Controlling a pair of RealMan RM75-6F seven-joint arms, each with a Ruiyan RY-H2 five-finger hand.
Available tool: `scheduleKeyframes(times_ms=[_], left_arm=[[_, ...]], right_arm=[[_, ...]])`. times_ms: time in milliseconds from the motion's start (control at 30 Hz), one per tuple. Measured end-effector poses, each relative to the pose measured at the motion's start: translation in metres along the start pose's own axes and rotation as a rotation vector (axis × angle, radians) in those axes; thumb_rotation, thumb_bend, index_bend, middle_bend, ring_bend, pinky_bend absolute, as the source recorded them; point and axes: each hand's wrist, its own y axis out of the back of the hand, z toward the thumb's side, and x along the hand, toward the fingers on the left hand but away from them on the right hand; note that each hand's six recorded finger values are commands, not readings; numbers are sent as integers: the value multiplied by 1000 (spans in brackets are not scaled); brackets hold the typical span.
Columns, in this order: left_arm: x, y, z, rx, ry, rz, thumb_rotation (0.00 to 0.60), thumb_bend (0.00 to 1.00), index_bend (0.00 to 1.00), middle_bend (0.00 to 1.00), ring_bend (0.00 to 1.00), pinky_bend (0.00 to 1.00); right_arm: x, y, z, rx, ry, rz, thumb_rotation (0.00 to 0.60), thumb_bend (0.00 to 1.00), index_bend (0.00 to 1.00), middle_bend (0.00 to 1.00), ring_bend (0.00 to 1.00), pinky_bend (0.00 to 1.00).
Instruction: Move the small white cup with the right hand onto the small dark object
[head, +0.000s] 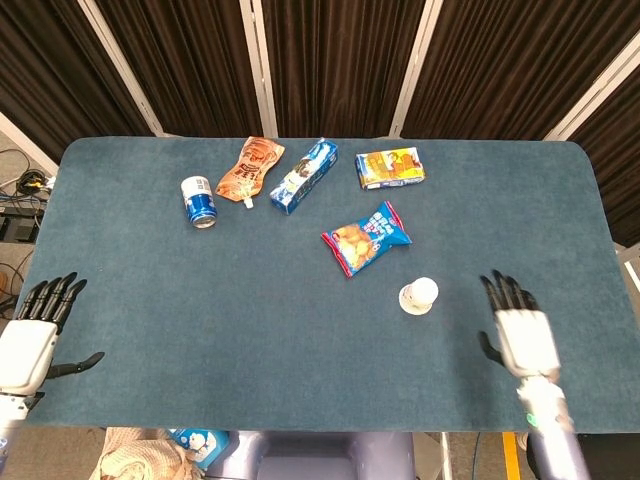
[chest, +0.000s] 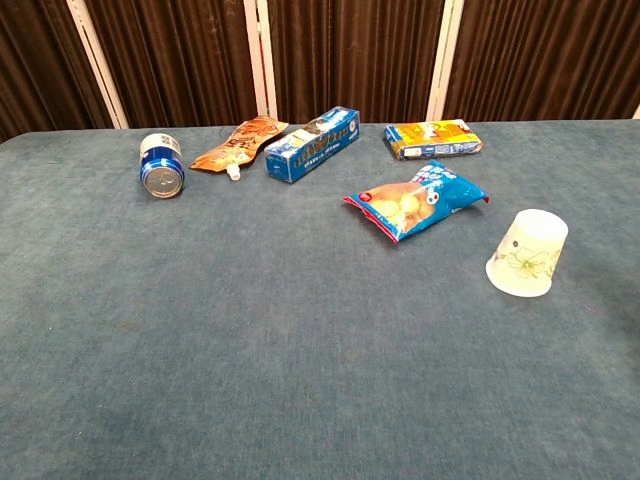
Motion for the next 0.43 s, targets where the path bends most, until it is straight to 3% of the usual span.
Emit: scheduleKeyframes(times_ms=[200,433], left_arm=[[-2,-1,4,-3,-21,5,600,14,0,0,0,0],[-1,0,5,14,-32,23,600,13,0,0,0,0]], right_arm=[[53,10,-38,-28,-23,-9,600,364,0,0,0,11],[85,19,-65,-2,-28,-111,600,328,0,0,0,0]])
